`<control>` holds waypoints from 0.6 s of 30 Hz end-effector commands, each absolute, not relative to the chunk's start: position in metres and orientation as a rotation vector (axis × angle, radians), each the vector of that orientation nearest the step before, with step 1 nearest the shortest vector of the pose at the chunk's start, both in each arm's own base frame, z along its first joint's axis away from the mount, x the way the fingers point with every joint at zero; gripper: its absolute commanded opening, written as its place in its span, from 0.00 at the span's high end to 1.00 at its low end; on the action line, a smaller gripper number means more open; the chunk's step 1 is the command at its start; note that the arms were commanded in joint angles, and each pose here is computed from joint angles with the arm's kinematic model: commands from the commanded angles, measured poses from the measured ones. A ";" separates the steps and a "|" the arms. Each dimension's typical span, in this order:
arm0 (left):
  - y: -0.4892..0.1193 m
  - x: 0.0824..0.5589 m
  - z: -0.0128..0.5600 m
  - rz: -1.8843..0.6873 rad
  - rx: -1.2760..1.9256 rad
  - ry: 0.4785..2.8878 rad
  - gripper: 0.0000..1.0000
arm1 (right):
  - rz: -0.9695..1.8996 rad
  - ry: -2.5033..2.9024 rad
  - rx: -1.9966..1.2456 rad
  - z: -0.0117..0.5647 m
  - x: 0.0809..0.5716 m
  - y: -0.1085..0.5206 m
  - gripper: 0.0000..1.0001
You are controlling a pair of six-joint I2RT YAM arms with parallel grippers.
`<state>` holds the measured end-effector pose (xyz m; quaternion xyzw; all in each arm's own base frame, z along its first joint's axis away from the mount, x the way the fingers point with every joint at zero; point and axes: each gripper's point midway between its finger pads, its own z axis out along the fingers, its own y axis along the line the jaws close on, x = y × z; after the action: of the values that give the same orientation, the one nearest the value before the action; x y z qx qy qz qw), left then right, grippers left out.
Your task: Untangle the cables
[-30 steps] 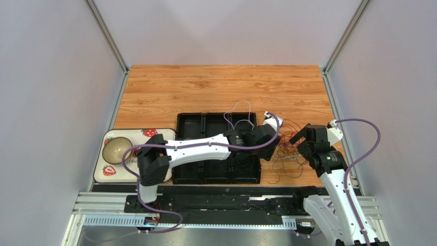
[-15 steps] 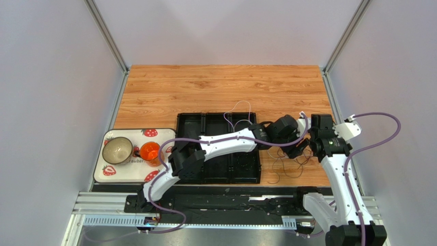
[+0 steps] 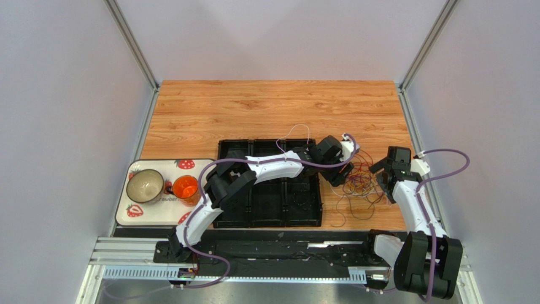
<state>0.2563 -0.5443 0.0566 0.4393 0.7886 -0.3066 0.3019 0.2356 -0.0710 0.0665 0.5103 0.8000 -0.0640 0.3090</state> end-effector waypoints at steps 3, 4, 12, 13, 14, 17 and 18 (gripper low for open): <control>-0.549 0.267 0.134 -0.916 1.061 1.935 0.34 | 0.081 2.126 1.199 0.067 0.276 -0.047 0.22; -0.548 0.266 0.134 -0.919 1.064 1.934 0.34 | 0.108 2.137 1.183 0.066 0.278 -0.044 0.33; -0.541 0.266 0.139 -0.916 1.024 1.915 0.42 | 0.284 2.135 0.990 0.090 0.300 -0.022 1.00; -0.541 0.265 0.140 -0.923 1.021 1.911 0.43 | 0.310 2.124 0.980 0.098 0.302 -0.020 1.00; -0.540 0.264 0.143 -0.935 1.012 1.892 0.43 | 0.317 2.124 0.977 0.104 0.302 -0.019 1.00; -0.537 0.263 0.151 -0.953 0.986 1.854 0.43 | 0.368 2.045 0.917 0.159 0.317 -0.016 1.00; -0.535 0.263 0.153 -0.958 0.972 1.850 0.44 | 0.385 2.016 0.896 0.178 0.319 -0.015 1.00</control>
<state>0.2597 -0.5312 0.0941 0.4104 0.7711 -0.3383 0.3501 0.2865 -0.0197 0.0855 0.4041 0.8426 0.1027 0.3409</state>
